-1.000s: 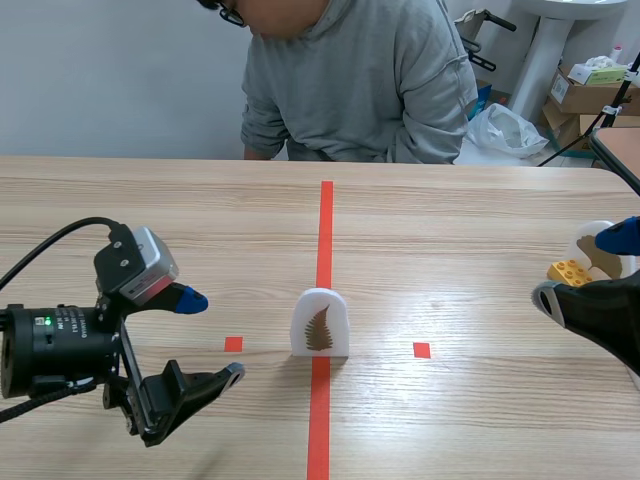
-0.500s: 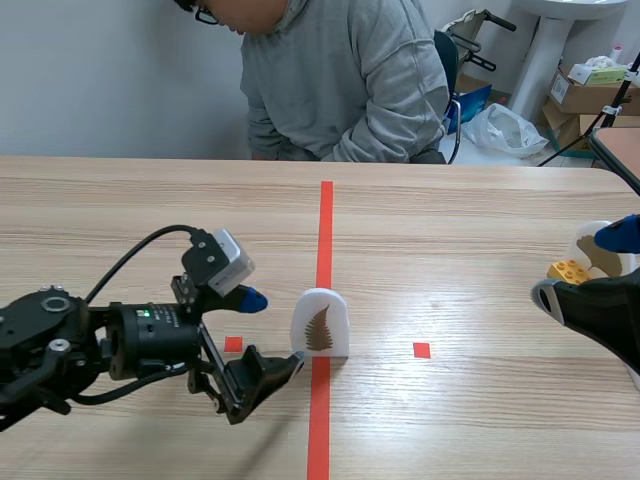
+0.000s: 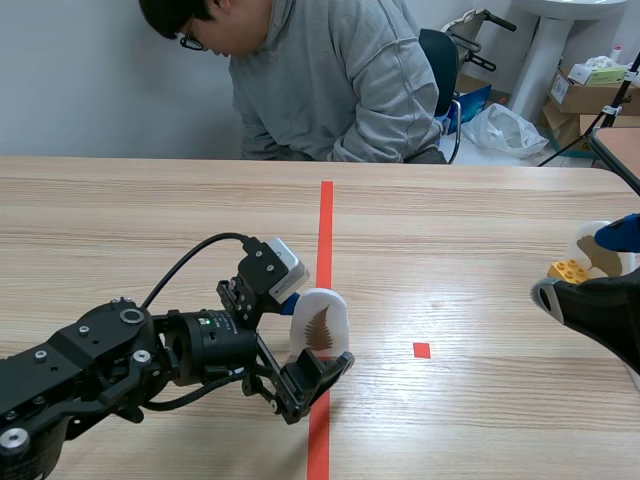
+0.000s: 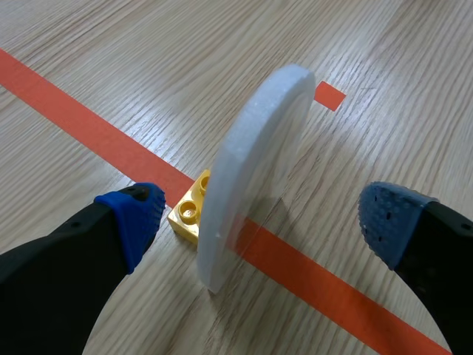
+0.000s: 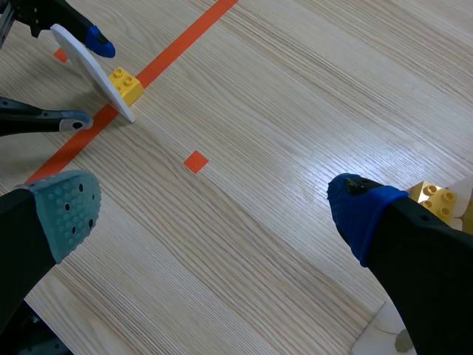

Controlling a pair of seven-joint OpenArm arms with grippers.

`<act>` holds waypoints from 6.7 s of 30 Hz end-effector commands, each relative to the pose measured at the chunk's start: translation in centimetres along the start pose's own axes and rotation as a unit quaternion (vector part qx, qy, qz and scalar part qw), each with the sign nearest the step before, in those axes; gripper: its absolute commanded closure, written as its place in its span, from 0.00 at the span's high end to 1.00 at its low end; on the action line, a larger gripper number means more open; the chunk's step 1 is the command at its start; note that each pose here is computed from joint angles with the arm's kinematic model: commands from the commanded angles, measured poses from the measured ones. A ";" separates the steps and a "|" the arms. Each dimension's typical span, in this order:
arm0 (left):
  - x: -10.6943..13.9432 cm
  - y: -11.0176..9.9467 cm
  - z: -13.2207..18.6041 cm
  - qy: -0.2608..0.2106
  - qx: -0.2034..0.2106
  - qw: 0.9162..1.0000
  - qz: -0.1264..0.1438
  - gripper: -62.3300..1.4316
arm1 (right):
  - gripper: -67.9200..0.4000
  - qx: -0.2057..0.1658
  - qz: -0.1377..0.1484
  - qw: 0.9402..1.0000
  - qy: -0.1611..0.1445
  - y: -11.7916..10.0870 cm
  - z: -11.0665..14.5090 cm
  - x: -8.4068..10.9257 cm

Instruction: Do the leaf sorting experiment

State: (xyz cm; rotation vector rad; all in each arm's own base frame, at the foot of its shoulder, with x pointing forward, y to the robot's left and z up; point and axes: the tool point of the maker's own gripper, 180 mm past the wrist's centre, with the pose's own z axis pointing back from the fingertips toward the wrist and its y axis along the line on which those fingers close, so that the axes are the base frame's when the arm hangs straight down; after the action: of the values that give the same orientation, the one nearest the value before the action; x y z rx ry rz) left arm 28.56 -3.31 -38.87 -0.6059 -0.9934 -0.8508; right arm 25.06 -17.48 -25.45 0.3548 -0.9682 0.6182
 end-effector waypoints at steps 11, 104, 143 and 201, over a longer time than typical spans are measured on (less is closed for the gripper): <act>0.8 0.3 0.0 -0.008 0.001 1.000 -0.018 0.49 | 0.94 -0.003 -0.005 1.000 -0.016 0.0 0.1 0.5; -6.5 28.8 21.3 0.027 0.486 0.857 0.172 0.12 | 0.94 -0.007 -0.014 0.999 -0.042 0.2 -0.1 1.1; 1.2 24.3 23.8 -0.005 0.429 0.899 0.087 0.96 | 0.94 -0.010 -0.007 0.999 -0.040 -0.1 -0.2 1.2; 7.8 0.2 21.2 -0.128 0.150 0.974 0.115 0.96 | 0.94 -0.006 -0.044 0.999 -0.018 -1.0 0.5 -1.1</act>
State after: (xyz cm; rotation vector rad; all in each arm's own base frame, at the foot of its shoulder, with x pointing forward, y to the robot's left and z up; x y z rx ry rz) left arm 20.76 10.70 -23.53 -0.5512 -1.1979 -0.4248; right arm 23.92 -18.77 -27.67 0.4071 -0.9351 0.5008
